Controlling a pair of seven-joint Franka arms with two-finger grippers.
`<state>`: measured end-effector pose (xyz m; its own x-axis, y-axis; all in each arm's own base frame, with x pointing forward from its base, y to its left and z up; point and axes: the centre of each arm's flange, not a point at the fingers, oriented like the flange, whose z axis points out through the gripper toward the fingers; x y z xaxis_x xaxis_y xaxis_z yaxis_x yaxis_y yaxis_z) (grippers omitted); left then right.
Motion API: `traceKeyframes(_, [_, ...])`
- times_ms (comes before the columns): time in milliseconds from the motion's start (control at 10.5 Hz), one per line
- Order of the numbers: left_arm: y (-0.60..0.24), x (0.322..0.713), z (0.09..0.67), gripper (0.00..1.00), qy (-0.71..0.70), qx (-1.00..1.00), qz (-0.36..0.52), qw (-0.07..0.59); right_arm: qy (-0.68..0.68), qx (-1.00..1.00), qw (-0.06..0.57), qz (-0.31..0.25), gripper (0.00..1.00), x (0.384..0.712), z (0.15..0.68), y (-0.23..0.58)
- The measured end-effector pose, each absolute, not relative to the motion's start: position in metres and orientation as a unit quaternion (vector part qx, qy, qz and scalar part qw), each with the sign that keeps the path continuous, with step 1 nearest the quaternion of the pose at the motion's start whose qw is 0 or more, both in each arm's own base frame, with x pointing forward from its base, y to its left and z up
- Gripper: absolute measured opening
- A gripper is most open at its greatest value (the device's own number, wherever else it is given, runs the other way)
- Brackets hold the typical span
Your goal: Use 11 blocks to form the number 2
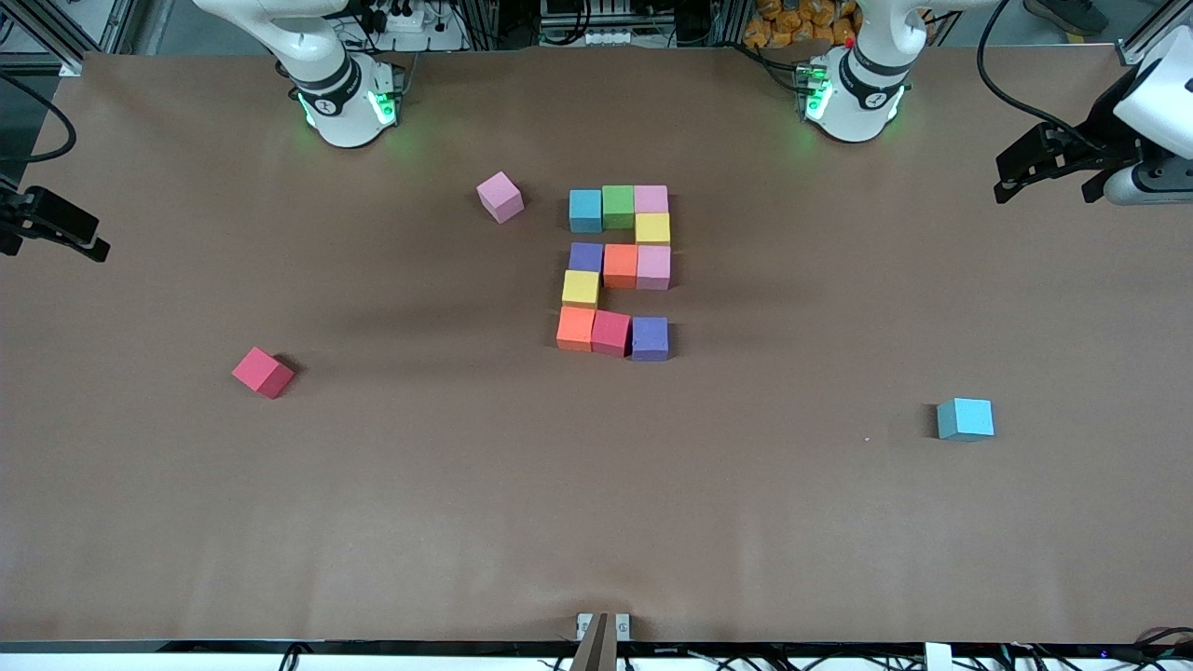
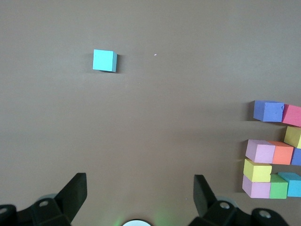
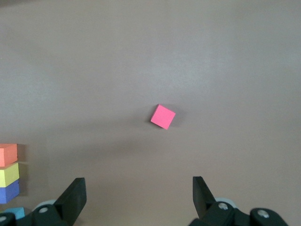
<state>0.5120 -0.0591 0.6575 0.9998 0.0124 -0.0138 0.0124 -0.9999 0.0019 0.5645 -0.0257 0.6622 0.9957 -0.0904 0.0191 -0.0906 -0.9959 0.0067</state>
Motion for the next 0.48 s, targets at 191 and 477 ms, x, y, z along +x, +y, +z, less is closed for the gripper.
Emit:
traceKeyframes(191, [-0.0591,0.5120,0.6575,1.00,0.018,1.000,-0.007,0.001,-0.045,0.999,0.004,0.009,1.00,0.5644,0.6622,-0.0256])
traceKeyframes(477, [-0.0590,0.5120,0.6576,1.00,0.023,1.000,-0.007,0.001,-0.045,0.999,0.004,0.009,1.00,0.5645,0.6622,-0.0256])
